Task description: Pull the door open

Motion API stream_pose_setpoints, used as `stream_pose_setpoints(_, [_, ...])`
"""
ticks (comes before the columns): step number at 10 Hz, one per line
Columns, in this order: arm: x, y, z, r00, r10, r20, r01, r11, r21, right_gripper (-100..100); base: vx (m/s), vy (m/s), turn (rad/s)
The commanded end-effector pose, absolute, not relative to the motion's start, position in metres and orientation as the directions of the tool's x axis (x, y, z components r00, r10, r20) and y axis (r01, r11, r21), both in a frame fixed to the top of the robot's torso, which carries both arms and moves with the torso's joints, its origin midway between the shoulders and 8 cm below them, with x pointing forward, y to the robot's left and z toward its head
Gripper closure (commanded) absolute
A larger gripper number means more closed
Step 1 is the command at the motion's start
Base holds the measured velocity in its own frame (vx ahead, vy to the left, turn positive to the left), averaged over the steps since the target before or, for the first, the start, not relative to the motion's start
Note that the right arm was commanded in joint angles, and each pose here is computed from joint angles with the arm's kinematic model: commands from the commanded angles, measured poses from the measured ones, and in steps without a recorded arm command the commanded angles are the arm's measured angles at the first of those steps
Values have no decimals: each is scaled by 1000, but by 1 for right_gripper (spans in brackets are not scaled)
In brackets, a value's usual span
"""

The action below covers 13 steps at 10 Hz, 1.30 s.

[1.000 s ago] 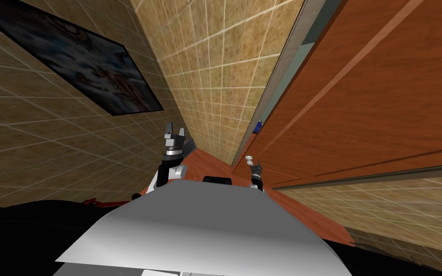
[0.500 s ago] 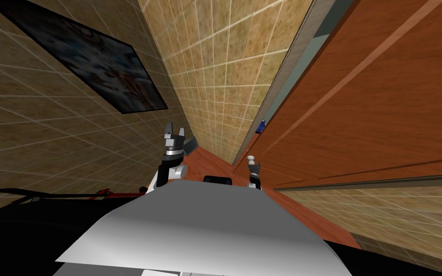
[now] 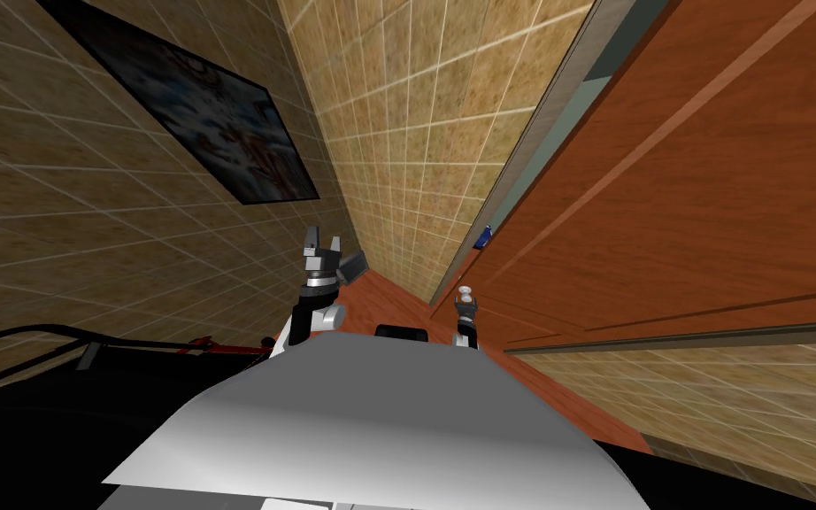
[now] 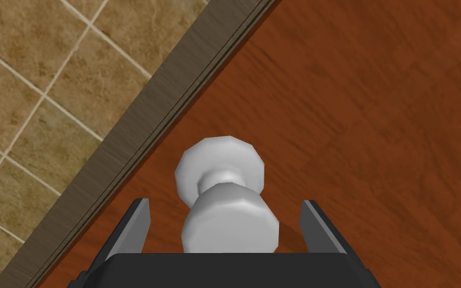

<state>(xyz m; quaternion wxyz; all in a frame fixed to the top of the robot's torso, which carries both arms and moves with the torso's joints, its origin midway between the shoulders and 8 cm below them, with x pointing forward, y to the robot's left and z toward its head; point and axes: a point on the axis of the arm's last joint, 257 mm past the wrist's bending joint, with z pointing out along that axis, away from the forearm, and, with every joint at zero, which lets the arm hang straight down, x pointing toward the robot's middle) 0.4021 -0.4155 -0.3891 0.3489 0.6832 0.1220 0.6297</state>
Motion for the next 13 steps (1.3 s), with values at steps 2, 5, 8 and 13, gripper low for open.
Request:
stream_pose_setpoints(2, [406,-412,-389,158,534,831,-292,-778,556,-100,-77,-25,36])
stream_pose_setpoints(5, [411,-407,-390,132,438,889,-314,-832,457,-100,-61,-13,34])
stream_pose_setpoints(8, [415,-402,-390,104,340,935,-332,-874,355,-100,-64,-9,30])
stream_pose_setpoints(13, [423,-393,-391,49,158,986,-355,-920,165,-100,-72,-13,30])
